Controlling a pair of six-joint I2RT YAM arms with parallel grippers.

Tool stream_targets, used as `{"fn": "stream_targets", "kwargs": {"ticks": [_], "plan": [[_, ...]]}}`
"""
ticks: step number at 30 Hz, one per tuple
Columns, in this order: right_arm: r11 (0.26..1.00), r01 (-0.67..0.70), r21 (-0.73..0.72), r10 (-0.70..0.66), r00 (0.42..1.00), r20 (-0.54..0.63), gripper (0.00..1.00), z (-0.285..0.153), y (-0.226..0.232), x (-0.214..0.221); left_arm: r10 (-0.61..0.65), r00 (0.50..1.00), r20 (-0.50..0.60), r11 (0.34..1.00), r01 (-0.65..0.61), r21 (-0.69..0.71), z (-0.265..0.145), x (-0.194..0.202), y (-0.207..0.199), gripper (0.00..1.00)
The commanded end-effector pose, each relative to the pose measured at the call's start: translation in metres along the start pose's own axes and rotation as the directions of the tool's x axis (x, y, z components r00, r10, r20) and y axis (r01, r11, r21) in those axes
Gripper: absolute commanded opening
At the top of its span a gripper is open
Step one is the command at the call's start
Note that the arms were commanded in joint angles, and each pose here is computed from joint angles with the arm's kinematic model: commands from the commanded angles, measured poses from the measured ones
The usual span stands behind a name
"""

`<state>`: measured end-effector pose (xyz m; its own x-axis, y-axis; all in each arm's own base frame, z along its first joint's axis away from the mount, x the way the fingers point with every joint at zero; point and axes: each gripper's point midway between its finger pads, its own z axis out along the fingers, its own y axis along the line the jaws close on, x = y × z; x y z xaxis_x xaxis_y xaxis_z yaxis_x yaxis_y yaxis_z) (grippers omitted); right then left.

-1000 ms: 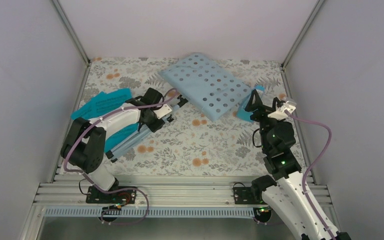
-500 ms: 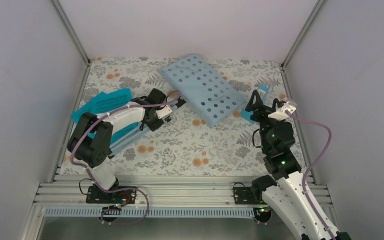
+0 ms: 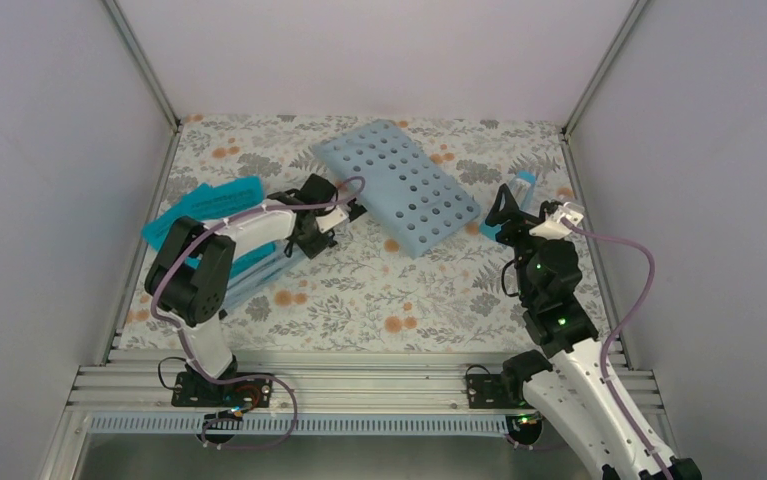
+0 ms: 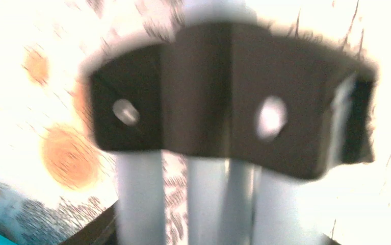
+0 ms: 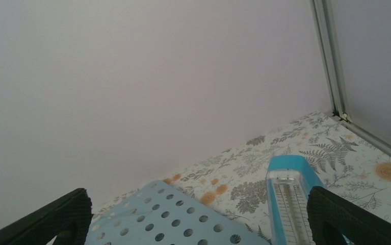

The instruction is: Pack up the instrument practice props

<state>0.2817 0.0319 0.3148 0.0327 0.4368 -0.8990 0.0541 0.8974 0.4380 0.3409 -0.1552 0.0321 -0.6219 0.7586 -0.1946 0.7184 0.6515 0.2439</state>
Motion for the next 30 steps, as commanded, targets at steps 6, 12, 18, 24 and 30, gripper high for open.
{"fn": "stream_targets", "kwargs": {"ticks": [6, 12, 18, 24, 30], "plan": [[0.999, -0.010, 0.049, 0.010, 1.000, 0.005, 1.00, 0.000, -0.011, 0.002, -0.058, 0.955, 0.292, 0.994, 0.083, -0.073, -0.047, -0.073, 0.032, 0.66], [1.000, 0.011, 0.025, -0.010, 1.000, -0.006, 1.00, 0.003, -0.005, 0.003, -0.074, 0.928, 0.364, 0.993, 0.103, -0.060, -0.070, -0.081, 0.034, 0.79], [0.992, 0.124, -0.037, -0.127, 0.990, -0.069, 0.99, 0.021, 0.016, 0.008, -0.193, 0.833, 0.519, 0.980, 0.189, 0.061, -0.120, -0.093, 0.047, 0.89], [0.986, 0.162, 0.046, -0.149, 0.967, -0.206, 0.99, 0.065, -0.007, 0.022, -0.447, 0.609, 0.655, 0.887, 0.398, 0.235, -0.166, -0.069, 0.095, 0.91], [0.978, 0.054, 0.200, -0.023, 0.988, -0.155, 1.00, 0.068, -0.086, 0.020, -0.595, 0.328, 0.734, 0.712, 0.639, 0.292, -0.185, 0.005, 0.159, 0.92]]}}
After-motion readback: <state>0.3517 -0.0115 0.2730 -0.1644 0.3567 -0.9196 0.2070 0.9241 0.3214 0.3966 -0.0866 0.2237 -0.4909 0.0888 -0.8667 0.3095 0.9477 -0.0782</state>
